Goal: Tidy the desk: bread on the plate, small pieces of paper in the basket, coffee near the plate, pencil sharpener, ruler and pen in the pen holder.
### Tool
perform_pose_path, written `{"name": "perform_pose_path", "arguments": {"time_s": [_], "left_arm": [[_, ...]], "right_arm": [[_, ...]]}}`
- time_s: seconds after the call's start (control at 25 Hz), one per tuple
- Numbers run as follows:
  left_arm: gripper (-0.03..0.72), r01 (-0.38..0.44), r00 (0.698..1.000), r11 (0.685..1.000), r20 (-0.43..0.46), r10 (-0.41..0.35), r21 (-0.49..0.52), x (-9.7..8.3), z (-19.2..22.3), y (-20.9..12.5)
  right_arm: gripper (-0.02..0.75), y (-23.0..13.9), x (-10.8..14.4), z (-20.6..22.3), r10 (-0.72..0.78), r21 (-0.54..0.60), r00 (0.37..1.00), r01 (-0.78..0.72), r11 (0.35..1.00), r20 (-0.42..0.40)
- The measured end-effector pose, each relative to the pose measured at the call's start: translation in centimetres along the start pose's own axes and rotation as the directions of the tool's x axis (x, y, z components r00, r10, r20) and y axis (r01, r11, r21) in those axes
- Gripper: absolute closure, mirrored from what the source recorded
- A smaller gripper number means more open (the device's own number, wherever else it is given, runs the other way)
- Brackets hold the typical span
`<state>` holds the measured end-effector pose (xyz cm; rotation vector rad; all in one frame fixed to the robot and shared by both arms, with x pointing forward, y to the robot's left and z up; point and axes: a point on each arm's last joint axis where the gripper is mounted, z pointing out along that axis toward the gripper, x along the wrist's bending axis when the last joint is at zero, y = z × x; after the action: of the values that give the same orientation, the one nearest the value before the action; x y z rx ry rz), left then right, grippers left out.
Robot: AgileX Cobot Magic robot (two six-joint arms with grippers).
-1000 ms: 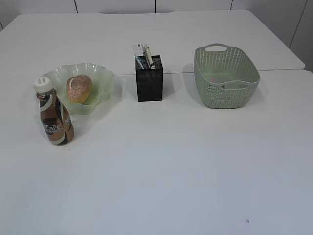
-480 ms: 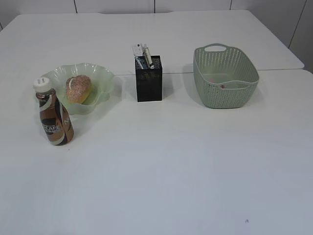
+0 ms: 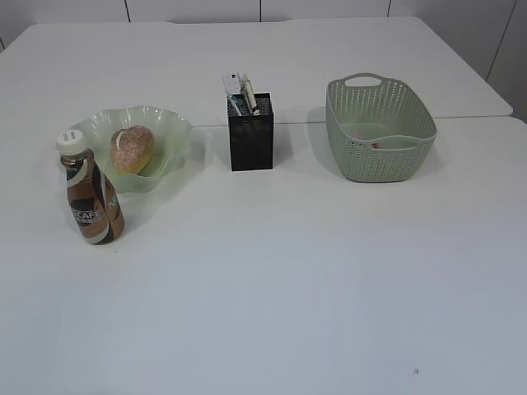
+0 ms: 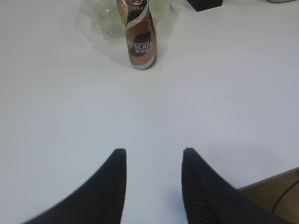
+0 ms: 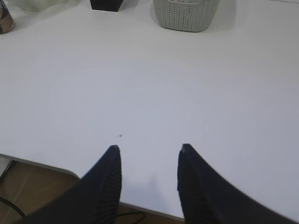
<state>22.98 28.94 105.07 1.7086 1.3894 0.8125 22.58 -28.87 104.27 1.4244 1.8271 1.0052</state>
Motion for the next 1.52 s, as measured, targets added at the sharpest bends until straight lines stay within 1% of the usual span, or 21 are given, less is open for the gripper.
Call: {"name": "perform_pose_path", "arguments": {"time_s": [0.16,0.4,1.52], "left_arm": [[0.414,0.006,1.0,1.0,-0.011,-0.006,0.0,-0.01,0.01,0.01],[0.414,0.038,0.997,0.999,-0.066,-0.038,-0.001,-0.05,0.08,0.05],[0.414,0.04,0.997,0.999,-0.069,-0.04,-0.001,-0.05,0.09,0.05]], "right_arm": [[0.407,0.0,-0.01,0.01,0.003,0.0,1.0,-0.003,1.0,0.008],[0.407,0.0,-0.01,0.01,0.003,0.0,1.0,-0.003,1.0,0.008],[0.407,0.03,-0.01,0.01,0.003,-0.002,1.0,-0.003,1.0,0.008]]}}
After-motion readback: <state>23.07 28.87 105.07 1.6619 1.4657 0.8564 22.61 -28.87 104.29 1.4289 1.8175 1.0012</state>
